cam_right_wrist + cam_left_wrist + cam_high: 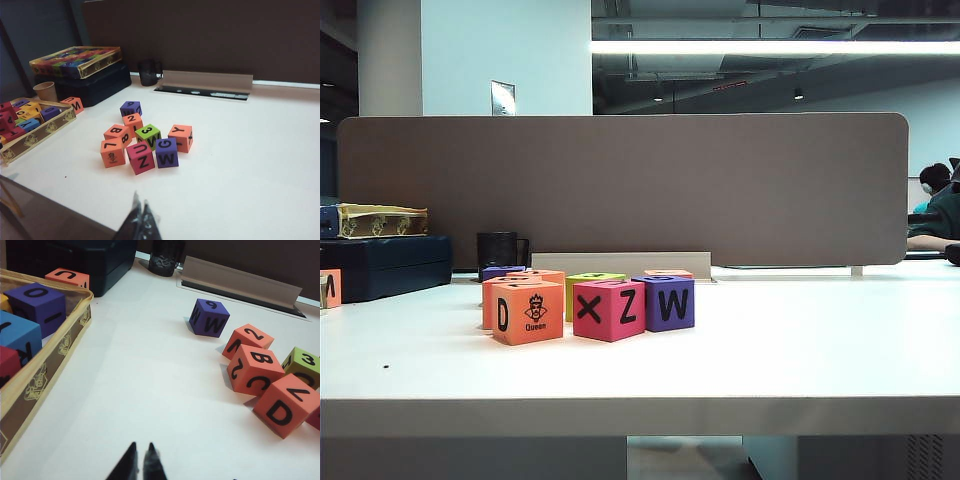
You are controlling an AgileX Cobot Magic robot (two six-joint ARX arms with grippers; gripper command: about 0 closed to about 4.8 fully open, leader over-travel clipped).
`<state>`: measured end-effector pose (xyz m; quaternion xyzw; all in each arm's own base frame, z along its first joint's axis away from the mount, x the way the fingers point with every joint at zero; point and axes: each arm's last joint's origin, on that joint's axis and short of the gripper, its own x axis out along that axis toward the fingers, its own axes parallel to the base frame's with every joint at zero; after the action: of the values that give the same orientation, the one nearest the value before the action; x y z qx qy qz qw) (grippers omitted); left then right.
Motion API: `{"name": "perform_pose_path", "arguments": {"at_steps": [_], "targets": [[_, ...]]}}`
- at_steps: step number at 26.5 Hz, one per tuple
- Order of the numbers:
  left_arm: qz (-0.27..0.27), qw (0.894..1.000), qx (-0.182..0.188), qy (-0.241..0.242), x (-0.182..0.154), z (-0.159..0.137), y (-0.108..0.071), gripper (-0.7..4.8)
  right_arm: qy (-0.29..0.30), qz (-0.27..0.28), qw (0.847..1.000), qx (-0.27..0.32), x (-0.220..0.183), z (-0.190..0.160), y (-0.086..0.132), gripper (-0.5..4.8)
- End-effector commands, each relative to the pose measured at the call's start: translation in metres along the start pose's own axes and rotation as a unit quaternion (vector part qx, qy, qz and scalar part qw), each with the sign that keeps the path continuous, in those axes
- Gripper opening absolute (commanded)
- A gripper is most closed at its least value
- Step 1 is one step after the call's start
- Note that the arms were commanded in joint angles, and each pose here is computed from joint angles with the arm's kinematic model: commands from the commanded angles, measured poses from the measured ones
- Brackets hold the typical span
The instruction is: Select the appropriate blocks from the scattered letter blocks on the table and arrange them in a row to spell out "23".
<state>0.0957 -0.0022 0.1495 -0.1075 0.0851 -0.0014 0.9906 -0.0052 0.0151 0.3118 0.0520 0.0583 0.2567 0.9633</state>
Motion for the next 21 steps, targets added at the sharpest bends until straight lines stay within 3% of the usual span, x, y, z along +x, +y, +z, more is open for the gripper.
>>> {"name": "perform_pose_path", "arguments": {"at_steps": [1, 21], "targets": [[-0.003, 1.0, 0.0, 0.004, -0.0001, -0.0003, -0.0002, 0.21, 0.018, 0.0, 1.0, 0.011, -0.0034, 0.0023, 0.0023, -0.01], [-0.003, 1.0, 0.0, 0.004, -0.0001, -0.0003, -0.0002, 0.21, 0.062, -0.003, 0.997, 0.037, -0.0079, -0.0036, 0.0045, -0.01]]}}
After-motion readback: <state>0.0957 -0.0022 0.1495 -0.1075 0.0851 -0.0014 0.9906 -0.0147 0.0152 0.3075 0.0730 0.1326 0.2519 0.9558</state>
